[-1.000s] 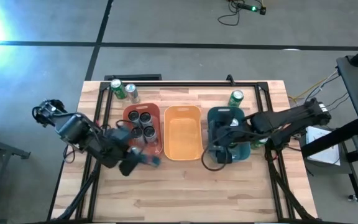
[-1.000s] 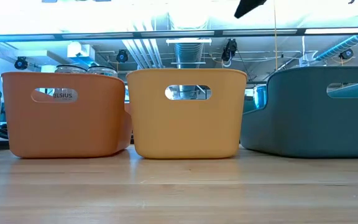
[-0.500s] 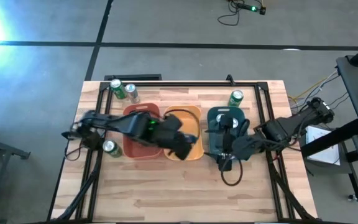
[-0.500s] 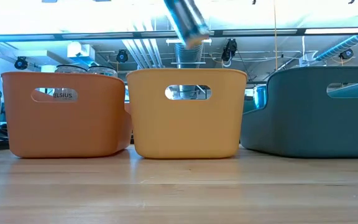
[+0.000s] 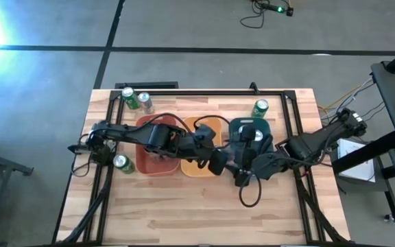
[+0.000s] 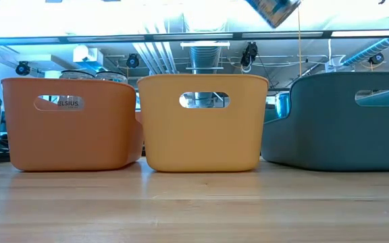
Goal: Sort soda cans
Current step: Put the bottom blue soda can into the blue bin
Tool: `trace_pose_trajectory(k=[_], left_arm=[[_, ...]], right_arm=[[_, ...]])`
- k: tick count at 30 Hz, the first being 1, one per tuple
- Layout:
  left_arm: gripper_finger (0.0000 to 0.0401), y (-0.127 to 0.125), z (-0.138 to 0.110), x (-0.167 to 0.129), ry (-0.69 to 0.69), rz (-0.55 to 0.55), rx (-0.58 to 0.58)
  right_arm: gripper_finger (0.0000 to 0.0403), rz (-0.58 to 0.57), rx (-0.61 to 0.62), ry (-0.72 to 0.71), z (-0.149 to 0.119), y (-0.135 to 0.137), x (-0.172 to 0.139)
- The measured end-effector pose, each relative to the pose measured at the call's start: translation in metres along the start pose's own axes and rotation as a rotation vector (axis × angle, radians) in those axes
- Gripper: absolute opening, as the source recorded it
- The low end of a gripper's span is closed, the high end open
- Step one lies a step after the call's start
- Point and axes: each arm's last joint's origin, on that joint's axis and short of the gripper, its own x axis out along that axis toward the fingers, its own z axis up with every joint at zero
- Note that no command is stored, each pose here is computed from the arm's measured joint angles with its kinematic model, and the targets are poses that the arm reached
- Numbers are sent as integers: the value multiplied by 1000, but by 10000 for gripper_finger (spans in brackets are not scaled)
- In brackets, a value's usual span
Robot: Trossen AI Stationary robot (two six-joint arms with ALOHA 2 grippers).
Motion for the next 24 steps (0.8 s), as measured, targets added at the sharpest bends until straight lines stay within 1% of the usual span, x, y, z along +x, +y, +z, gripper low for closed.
trace_pose_trajectory(k=[4,8,11,15,19,21,24], left_arm=[[217,-4,3,0,-40,-34,-59],[217,-2,4,1,-76,-5,-99],[217,-1,4,1,-79,2,-108],[217,-1,3,4,-76,5,-123],[217,-2,2,7,-74,8,-124],[217,-2,2,7,-73,9,-125],[217,-2,2,7,-73,8,-128]], right_arm=[[366,-6,-13,-50,6,3,4],[355,-21,-6,-47,6,6,8],[329,-30,3,-41,5,7,10],[280,-63,4,-38,5,8,13],[234,-71,-4,-23,3,7,15],[223,-71,-3,-23,3,8,15],[228,-69,3,-18,3,8,16]])
